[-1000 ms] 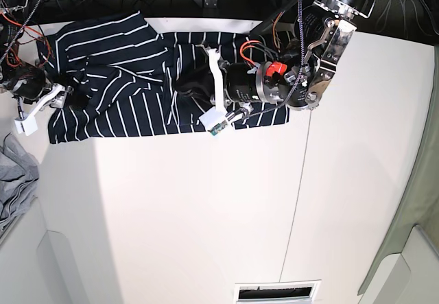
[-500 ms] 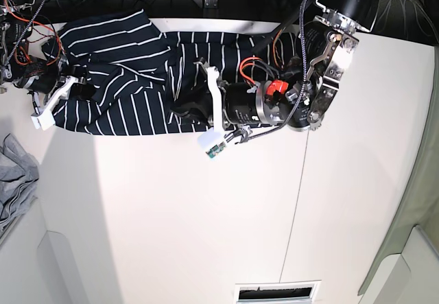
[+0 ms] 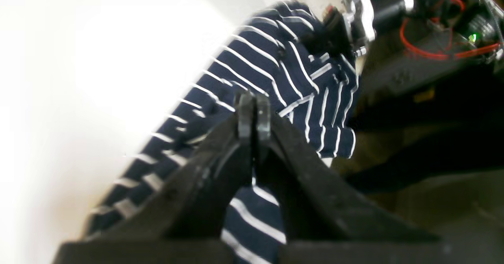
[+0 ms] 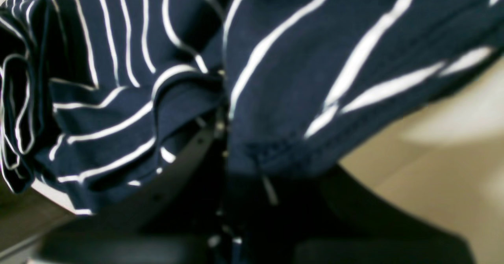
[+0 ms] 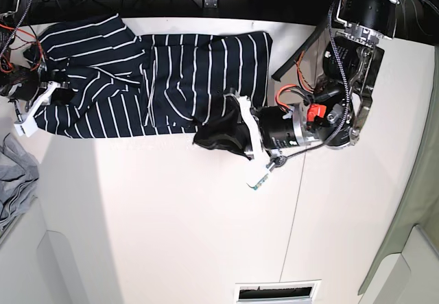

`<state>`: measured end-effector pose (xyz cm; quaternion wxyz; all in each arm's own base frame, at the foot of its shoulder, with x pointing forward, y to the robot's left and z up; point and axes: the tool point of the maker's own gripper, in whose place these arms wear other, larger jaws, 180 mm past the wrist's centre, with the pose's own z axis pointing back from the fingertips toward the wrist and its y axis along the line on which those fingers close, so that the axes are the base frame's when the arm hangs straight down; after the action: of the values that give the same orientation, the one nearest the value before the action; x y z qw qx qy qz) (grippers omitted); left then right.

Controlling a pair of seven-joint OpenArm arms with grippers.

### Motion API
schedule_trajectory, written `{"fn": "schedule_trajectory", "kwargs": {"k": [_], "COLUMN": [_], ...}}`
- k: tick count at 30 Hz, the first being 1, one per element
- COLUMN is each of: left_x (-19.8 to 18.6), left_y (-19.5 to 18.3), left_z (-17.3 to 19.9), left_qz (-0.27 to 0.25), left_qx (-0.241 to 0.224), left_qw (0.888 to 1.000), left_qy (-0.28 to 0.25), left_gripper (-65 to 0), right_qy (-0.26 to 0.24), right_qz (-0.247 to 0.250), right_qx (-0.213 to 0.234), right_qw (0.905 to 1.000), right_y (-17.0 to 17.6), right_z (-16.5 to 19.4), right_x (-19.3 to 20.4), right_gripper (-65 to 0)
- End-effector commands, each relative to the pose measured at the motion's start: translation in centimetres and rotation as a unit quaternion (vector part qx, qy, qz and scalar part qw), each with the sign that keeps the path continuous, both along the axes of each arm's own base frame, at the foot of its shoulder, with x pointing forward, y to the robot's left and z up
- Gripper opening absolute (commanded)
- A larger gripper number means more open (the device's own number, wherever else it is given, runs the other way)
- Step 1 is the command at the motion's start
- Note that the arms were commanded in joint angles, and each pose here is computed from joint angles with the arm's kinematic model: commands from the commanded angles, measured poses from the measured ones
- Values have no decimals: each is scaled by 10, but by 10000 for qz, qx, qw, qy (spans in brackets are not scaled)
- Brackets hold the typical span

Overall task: Layout the t-shirt on the table in an organized manner, then fold the t-shirt properly
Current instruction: 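Fold the bundle over again with both grippers and release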

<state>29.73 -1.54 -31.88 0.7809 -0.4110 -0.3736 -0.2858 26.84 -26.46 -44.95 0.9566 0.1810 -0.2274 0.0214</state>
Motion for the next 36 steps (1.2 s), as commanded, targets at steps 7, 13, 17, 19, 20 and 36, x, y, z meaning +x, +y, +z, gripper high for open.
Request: {"fn": "schedule_trajectory", "kwargs": {"k": [7,13,17,19,20,36], "left_x": [20,-7,-35,-48,-54,-76], "left_y": [57,100,113,114,115,65], "left_z": [8,-37,-75,-85,-90,-137], "left_qz": [615,1134,1257,1279,1279,1344], "left_qx": [167,707,1078,1077,1093,628], "left_qw": [9977,9907,9841,9827,9819,9751], "left_qy": [-220,249,637,793,873,1650], "left_gripper": [-650,-650,-650,-650,-650,-650], "right_qy": [-371,-617,-922,-1059,-1132,-1518], "right_qz": [-40,211,664,756,788,2077], "right_qx": [-65,225,596,707,801,1709], "right_qw": [9993,9976,9917,9890,9872,9511], "right_y": [-17,8,54,71,81,244], "right_z": [31,54,78,83,86,106], "right_x": [30,45,52,54,55,29], "right_gripper": [-650,-650,-650,-650,-650,-650]}}
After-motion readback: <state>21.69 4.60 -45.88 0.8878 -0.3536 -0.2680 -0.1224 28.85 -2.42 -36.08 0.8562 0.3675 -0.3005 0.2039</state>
